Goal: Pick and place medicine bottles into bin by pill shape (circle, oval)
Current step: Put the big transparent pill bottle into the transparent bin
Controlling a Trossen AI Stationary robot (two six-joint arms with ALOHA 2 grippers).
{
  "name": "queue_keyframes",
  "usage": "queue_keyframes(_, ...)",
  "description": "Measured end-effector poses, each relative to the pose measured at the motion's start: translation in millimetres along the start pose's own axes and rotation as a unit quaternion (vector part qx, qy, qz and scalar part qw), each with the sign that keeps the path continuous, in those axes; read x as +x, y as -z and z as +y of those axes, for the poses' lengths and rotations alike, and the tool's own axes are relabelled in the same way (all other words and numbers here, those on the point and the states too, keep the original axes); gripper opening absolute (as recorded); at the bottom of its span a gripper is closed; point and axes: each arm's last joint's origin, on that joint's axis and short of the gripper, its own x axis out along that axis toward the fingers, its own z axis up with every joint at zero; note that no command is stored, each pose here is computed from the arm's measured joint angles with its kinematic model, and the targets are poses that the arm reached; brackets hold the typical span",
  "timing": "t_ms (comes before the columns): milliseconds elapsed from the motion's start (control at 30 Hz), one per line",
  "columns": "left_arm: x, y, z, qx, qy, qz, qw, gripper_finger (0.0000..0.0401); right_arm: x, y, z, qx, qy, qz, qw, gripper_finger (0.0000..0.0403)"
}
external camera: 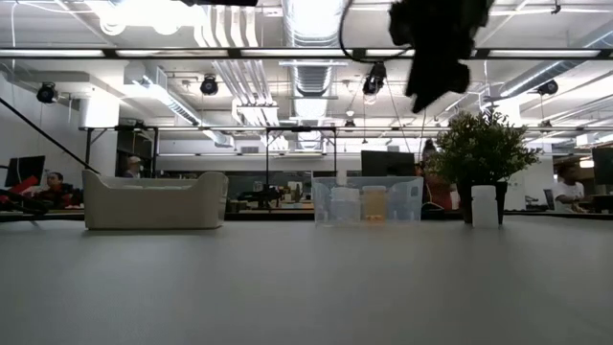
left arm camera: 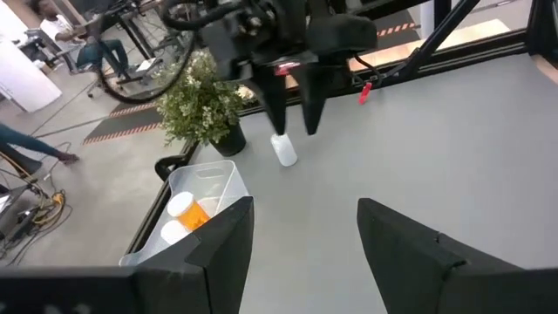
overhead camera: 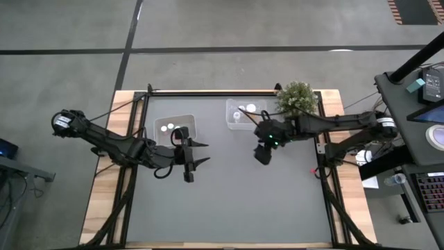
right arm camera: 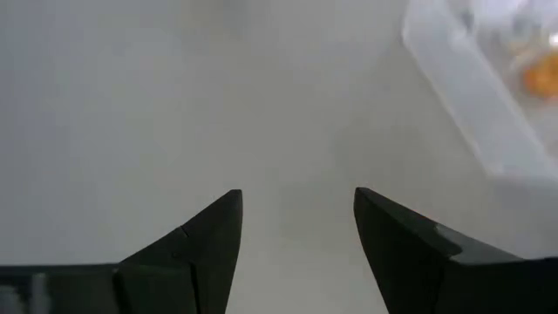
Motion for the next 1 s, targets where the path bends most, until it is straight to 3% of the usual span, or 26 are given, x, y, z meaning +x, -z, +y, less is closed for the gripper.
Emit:
queue_keyframes(233,0,0,0,0.0,0.0,0.0,1.0,0.0191,10,46,-24,0.094,0.038,0.054,0.993,0.0215)
queue_keyframes(433,0,0,0,0.0,0.0,0.0,1.0,0.0191,13,73,-47,0.156,0.143,0.069,0.975,0.0215)
queue_keyframes(833,0,0,0,-0.001,0.0,0.0,1.0,0.0191,29,85,-75,0.185,0.259,0.064,0.946,0.0215)
queue_keyframes(1000,0,0,0,-0.001,0.0,0.0,1.0,0.0191,34,83,-75,0.183,0.266,0.057,0.945,0.0215)
